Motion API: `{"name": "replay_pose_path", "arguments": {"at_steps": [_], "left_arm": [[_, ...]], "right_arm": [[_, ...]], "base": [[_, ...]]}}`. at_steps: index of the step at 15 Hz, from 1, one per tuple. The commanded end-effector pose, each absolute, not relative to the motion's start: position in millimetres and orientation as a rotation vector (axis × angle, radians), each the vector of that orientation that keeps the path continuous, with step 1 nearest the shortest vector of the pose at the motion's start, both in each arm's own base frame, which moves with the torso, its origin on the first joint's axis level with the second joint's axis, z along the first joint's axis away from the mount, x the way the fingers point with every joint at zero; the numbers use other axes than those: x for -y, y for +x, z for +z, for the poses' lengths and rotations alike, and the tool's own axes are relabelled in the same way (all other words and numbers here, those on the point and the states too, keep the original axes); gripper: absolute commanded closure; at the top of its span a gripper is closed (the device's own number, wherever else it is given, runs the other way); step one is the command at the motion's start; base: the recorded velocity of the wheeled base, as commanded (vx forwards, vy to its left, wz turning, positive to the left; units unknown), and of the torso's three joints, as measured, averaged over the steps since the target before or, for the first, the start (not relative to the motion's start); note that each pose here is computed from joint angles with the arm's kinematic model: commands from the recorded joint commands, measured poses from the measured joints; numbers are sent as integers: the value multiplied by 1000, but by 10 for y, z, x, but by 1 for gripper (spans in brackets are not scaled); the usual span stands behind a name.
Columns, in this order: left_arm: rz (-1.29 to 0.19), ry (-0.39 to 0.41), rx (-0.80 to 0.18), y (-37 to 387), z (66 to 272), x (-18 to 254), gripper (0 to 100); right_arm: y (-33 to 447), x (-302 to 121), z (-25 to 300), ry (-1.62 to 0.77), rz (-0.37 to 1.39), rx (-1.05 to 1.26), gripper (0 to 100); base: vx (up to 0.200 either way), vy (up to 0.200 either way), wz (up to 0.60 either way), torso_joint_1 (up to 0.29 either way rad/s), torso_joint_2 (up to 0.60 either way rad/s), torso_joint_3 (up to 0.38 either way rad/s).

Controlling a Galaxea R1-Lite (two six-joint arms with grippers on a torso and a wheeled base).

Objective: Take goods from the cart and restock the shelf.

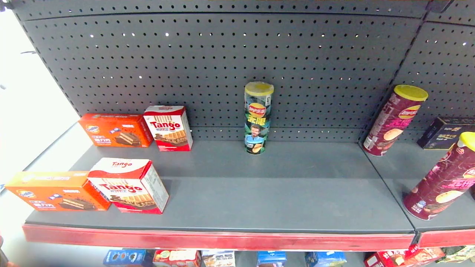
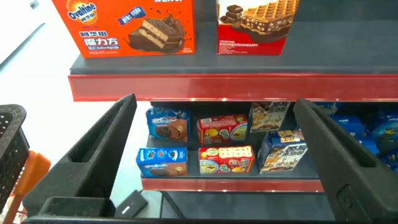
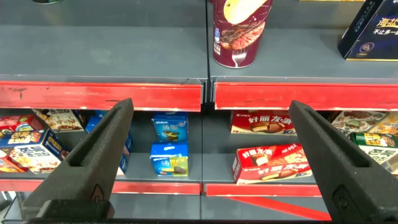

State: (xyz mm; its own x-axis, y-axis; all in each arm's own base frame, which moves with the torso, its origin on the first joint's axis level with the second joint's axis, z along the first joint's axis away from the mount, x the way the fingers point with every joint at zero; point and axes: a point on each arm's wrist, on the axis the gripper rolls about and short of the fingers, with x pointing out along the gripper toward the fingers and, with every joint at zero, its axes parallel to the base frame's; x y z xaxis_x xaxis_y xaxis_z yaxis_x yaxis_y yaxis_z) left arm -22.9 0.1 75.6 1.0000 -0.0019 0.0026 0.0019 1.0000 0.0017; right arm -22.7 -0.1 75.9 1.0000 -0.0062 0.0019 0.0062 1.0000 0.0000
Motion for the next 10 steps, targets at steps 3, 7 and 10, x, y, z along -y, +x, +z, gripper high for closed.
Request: {"name": "replay_pose_path", "arguments": {"at_steps": [3, 7, 10], "left_arm": [[-2, 2, 2, -228, 756, -1, 0], [-3, 2, 2, -228, 756, -1, 0], [-3, 2, 2, -228, 756, -1, 0]], "right_arm": [[-226, 1, 760, -2, -6, 2, 0], [-226, 1, 760, -5, -6, 2, 0], [-226, 1, 759, -5, -6, 0, 0]], "base": [[0, 0, 0, 0, 0, 0], [0, 0, 0, 0, 0, 0], [0, 0, 400, 2, 2, 2]]}}
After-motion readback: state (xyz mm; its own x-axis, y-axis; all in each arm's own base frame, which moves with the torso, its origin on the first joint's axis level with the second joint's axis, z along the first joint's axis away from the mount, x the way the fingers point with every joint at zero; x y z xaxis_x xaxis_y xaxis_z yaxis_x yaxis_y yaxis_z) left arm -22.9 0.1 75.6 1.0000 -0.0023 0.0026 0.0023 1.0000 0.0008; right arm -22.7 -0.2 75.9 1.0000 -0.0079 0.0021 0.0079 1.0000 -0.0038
